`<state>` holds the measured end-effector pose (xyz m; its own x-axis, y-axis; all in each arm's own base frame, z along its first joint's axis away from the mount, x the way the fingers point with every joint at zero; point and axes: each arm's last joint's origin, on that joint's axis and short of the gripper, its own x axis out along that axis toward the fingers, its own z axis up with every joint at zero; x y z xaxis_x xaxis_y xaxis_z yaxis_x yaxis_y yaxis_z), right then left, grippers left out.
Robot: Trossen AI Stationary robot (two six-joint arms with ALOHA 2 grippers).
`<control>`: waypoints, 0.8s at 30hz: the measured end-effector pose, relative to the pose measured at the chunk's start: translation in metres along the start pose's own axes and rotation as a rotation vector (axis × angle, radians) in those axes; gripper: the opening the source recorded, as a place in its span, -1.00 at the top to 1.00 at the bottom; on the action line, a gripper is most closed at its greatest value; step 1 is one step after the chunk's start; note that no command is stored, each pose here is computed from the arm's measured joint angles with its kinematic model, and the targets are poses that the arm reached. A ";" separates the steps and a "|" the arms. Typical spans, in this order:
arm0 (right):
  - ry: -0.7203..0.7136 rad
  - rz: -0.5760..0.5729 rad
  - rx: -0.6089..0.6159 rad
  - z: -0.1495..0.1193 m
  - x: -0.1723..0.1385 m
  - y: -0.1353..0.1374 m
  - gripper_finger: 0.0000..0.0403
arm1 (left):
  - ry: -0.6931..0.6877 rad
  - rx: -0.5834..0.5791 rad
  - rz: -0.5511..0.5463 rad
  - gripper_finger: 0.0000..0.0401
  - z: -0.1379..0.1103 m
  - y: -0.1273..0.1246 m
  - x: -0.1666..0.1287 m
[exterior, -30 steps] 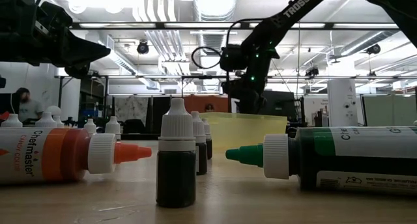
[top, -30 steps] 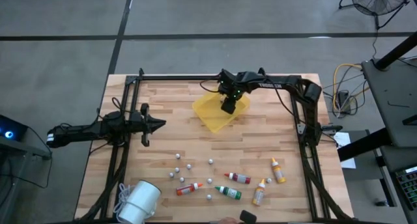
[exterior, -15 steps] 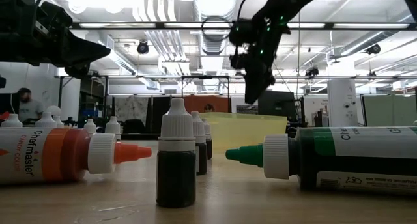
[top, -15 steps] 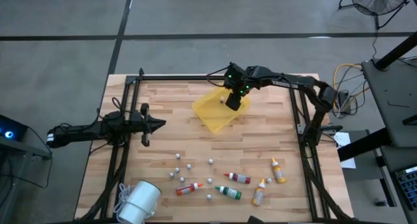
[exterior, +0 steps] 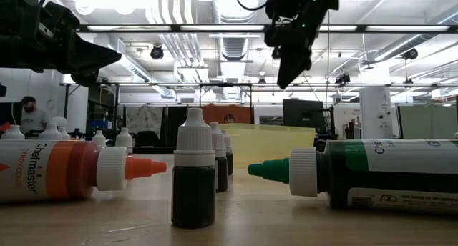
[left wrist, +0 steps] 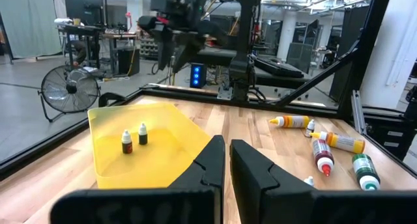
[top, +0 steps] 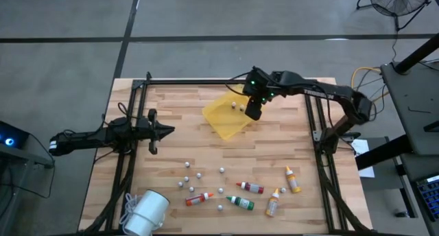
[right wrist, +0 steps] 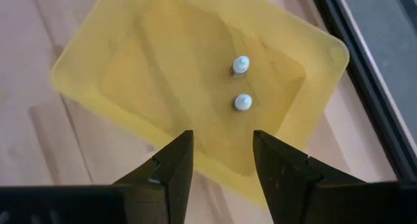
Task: Pick & Place food coloring
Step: Put the small black food coloring bottle into the yellow bin
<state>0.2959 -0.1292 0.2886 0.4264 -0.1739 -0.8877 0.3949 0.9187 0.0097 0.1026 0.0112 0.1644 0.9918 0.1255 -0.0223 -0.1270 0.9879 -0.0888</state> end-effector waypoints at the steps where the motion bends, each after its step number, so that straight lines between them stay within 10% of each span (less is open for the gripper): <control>1: 0.003 0.002 -0.001 -0.002 0.000 0.001 0.24 | -0.001 0.000 0.000 1.00 0.000 0.000 0.000; 24: 0.088 0.130 -0.058 -0.034 0.007 0.079 0.25 | 0.000 0.000 0.001 1.00 0.000 0.000 0.000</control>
<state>0.3027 -0.0463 0.2675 0.3966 -0.0230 -0.9177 0.2922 0.9508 0.1025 0.1025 0.0113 0.1645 0.9918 0.1263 -0.0220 -0.1278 0.9878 -0.0888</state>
